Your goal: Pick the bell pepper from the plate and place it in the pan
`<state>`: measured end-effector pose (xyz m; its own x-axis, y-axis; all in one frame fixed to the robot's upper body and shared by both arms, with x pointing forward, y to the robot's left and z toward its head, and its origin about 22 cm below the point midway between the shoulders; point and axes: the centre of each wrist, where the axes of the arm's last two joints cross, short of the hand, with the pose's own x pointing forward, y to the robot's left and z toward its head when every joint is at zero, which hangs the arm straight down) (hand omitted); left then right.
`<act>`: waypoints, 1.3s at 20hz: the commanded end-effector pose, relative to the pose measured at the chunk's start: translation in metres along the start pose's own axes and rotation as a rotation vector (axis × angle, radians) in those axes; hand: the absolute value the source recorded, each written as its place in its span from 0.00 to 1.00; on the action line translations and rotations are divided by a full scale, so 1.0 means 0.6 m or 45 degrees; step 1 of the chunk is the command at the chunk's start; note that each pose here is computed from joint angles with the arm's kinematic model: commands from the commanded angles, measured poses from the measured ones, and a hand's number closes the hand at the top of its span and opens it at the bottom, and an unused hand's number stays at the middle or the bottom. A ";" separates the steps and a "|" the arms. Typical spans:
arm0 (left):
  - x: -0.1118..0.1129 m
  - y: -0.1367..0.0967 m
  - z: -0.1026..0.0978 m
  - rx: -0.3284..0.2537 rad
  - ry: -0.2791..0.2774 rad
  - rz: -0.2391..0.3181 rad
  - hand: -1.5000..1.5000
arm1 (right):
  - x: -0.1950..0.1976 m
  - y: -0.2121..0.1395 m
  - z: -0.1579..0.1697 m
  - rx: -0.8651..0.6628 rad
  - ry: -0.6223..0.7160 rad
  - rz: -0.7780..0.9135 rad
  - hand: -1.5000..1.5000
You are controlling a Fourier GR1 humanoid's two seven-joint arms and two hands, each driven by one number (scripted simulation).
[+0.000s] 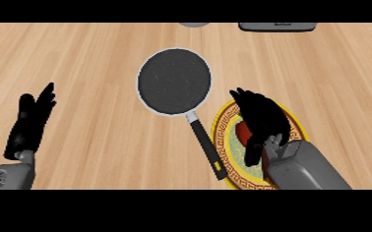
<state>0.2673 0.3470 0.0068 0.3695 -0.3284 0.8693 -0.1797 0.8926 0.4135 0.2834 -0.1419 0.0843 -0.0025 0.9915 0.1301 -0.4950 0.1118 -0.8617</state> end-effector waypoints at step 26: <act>0.002 -0.001 -0.006 0.002 -0.010 -0.001 0.50 | -0.100 -0.017 -0.082 -0.087 -0.265 0.283 1.00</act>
<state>0.2700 0.3498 0.0128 0.3665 -0.3327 0.8689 -0.1812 0.8905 0.4174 0.3137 -0.1677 0.0542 -0.1300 0.9915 0.0101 -0.4169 -0.0454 -0.9078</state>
